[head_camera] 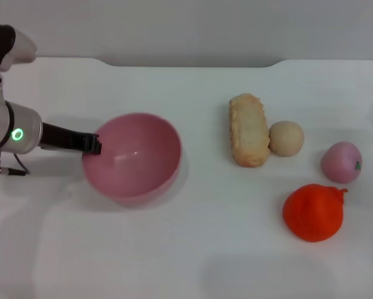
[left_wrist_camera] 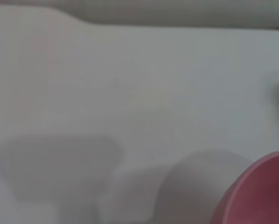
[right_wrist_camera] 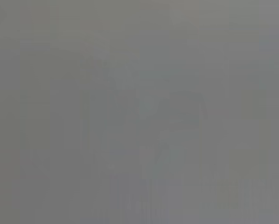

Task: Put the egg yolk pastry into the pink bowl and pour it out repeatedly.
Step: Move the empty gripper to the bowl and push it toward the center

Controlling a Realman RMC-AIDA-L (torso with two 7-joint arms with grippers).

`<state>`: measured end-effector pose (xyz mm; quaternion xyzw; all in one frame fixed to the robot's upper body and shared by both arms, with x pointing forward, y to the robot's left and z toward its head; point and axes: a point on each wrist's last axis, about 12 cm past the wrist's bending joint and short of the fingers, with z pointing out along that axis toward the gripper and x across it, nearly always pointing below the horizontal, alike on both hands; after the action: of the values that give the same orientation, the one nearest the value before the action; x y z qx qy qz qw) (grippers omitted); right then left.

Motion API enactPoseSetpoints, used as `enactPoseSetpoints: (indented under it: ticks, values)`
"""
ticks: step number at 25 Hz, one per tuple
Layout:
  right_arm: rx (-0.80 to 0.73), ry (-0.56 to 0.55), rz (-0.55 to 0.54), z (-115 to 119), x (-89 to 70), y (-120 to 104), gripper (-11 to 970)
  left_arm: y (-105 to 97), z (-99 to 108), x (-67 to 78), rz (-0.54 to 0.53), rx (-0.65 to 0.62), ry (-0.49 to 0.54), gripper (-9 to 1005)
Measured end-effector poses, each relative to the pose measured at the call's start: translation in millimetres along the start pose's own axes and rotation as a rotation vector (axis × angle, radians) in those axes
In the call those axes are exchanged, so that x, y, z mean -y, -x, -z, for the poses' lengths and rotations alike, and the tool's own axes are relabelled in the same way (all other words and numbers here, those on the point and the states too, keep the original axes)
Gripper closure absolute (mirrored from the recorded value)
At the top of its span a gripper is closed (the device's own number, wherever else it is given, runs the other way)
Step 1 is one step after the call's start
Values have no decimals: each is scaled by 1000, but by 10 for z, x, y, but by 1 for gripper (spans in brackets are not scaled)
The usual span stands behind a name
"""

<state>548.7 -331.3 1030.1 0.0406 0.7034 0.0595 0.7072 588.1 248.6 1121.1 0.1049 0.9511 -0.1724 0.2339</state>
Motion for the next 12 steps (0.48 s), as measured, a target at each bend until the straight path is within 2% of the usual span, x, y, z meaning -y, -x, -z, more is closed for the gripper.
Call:
enactPoseSetpoints:
  ticks: [3, 5, 9, 12]
  values:
    - [16, 73, -129, -82, 131, 166, 168, 70, 58, 47, -14, 28, -11, 951]
    - [35, 143, -173, -136, 181, 301, 168, 158, 129, 99, -29, 46, -22, 951]
    - [29, 349, -224, -266, 179, 618, 168, 330, 313, 165, -51, 86, -36, 951]
    - [-37, 521, -239, -398, 104, 933, 169, 382, 362, 198, -63, 106, -37, 951]
